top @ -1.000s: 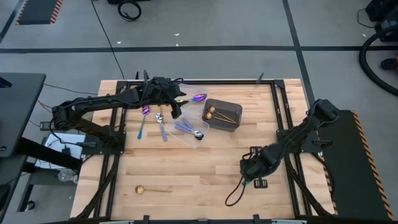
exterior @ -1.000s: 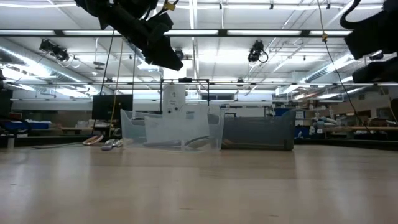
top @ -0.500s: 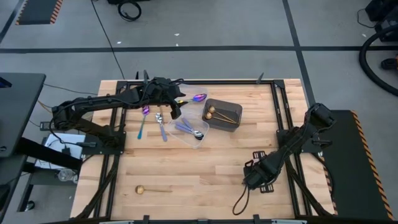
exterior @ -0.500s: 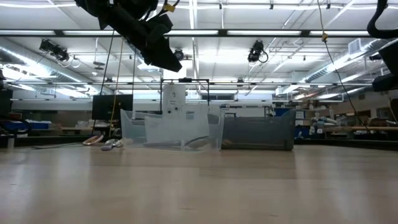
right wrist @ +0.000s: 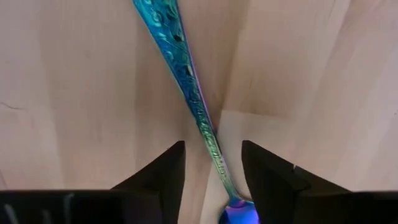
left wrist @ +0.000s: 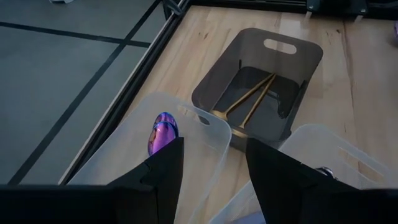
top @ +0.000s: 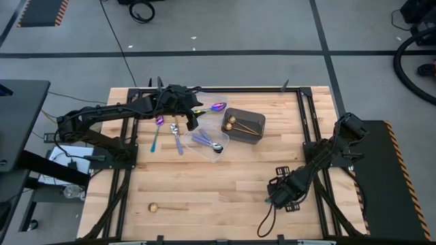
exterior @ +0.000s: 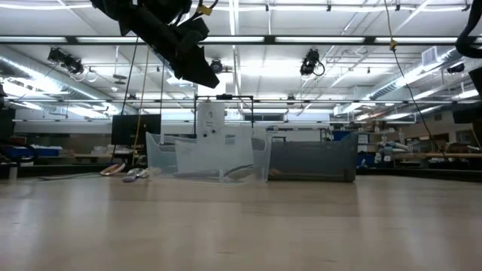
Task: Sort silverware by color (type)
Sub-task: Put the blue spoon into the top transparent bin
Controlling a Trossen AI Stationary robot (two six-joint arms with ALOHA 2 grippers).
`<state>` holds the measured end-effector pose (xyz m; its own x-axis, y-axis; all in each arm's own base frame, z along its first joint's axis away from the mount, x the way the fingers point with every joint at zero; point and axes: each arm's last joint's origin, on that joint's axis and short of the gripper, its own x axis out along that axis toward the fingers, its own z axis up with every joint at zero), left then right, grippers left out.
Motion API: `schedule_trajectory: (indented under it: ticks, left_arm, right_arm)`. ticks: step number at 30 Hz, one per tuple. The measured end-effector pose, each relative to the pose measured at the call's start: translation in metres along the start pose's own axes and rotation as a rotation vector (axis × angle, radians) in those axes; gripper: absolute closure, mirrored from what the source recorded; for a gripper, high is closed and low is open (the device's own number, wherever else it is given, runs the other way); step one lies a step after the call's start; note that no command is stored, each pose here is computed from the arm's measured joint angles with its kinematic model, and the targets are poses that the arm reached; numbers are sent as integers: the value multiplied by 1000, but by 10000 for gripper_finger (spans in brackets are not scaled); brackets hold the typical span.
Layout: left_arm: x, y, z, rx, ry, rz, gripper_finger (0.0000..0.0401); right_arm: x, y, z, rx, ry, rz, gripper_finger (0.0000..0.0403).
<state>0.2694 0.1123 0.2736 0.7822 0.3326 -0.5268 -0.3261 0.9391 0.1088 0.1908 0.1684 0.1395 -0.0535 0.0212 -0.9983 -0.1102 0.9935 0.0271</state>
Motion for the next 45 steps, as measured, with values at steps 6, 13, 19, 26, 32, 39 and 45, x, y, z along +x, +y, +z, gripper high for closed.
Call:
schedule_trajectory:
  ticks: [6,13,19,26,32,39,45]
  left_arm:
    - [0,0,0,-1,1,0,220]
    - [0,0,0,-1,2,0,220]
    - [0,0,-1,-1,10,-1,220]
    - [0,0,-1,-1,8,-1,220]
    - [0,0,-2,0,19,-2,220]
    - [0,-8,-1,6,19,-24,220]
    - [-1,-27,1,93,7,-100,220]
  right_arm:
    - [8,-2,-6,-12,7,-8,278]
    - [10,-2,-6,-75,-25,-16,342]
    - [10,-4,-4,-79,-25,-9,390]
    - [5,-6,0,-70,-8,-25,387]
    - [0,-10,7,-31,-20,-19,389]
    - [-7,-20,15,69,5,-17,389]
    - [-9,-32,20,112,13,-13,389]
